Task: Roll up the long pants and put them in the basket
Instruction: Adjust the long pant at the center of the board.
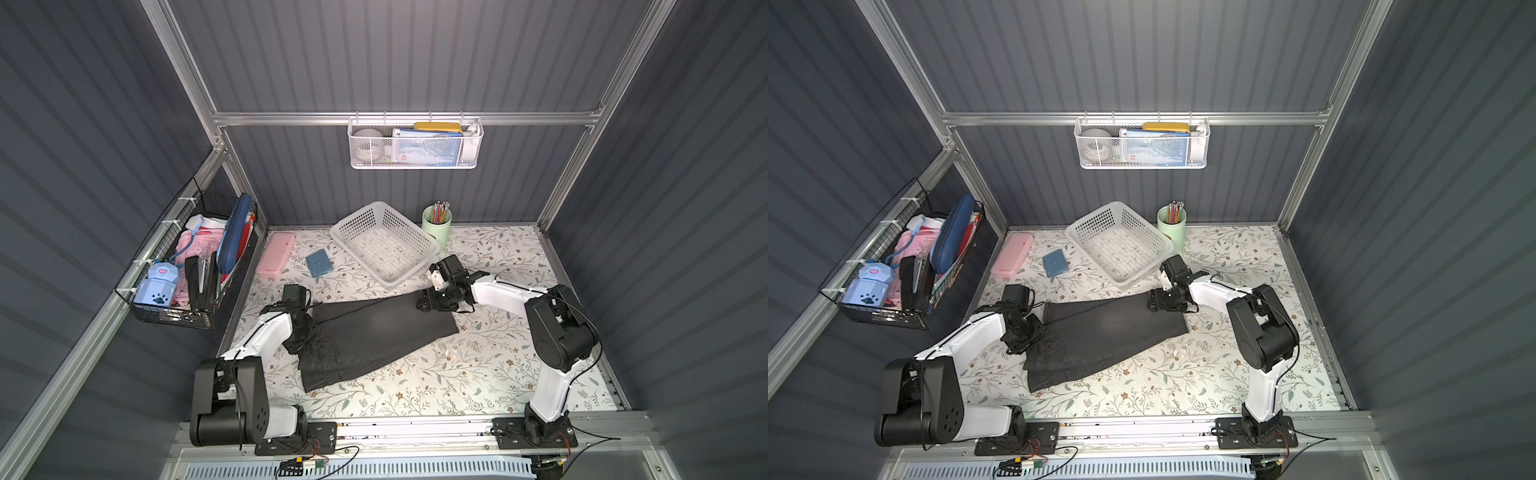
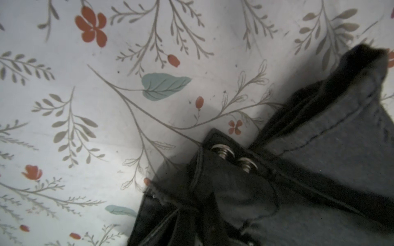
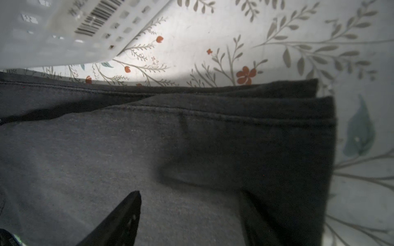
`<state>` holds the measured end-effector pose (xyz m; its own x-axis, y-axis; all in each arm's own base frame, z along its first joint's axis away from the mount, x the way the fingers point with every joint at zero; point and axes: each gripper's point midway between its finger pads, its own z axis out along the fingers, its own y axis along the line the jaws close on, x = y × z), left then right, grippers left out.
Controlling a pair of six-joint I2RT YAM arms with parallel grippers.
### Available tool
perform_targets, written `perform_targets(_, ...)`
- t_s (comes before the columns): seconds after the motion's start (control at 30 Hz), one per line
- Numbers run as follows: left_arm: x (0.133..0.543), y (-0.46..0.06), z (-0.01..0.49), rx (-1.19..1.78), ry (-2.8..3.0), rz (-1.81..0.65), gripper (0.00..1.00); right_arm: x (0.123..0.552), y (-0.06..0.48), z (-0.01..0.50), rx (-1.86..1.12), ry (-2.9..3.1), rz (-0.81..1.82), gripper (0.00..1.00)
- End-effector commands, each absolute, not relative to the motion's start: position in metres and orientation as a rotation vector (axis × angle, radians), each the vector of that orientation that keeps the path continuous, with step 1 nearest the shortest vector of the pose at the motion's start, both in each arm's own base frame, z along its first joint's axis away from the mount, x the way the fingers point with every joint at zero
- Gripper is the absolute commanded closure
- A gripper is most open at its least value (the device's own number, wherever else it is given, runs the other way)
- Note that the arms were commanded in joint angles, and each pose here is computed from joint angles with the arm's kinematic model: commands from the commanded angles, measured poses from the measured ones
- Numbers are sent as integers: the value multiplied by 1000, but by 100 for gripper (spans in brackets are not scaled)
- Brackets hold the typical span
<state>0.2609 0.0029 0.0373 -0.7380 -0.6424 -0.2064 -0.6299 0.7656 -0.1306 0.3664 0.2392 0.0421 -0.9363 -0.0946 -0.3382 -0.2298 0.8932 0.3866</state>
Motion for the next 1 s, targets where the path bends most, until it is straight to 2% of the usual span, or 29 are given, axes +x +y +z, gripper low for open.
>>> perform_targets(0.0, 261, 7, 62, -996, 2658, -87, 100, 357, 228, 36, -240, 2802, 588, 24)
perform_targets(0.17, 284, 9, 159, -902, 2449, -165, 100, 358, 218, 35, -199, 2802, 562, 24)
perform_targets(0.27, 291, 4, 193, -832, 2398, -221, 100, 358, 212, 31, -177, 2812, 556, 24)
perform_targets(0.63, 312, -5, 162, -826, 2478, -256, 100, 355, 208, 28, -182, 2816, 575, 22)
perform_targets(0.73, 330, 3, 157, -827, 2447, -205, 100, 351, 204, 25, -168, 2827, 558, 21)
perform_targets(0.97, 376, -5, 167, -779, 2430, -263, 100, 330, 211, 31, -197, 2862, 660, 21)
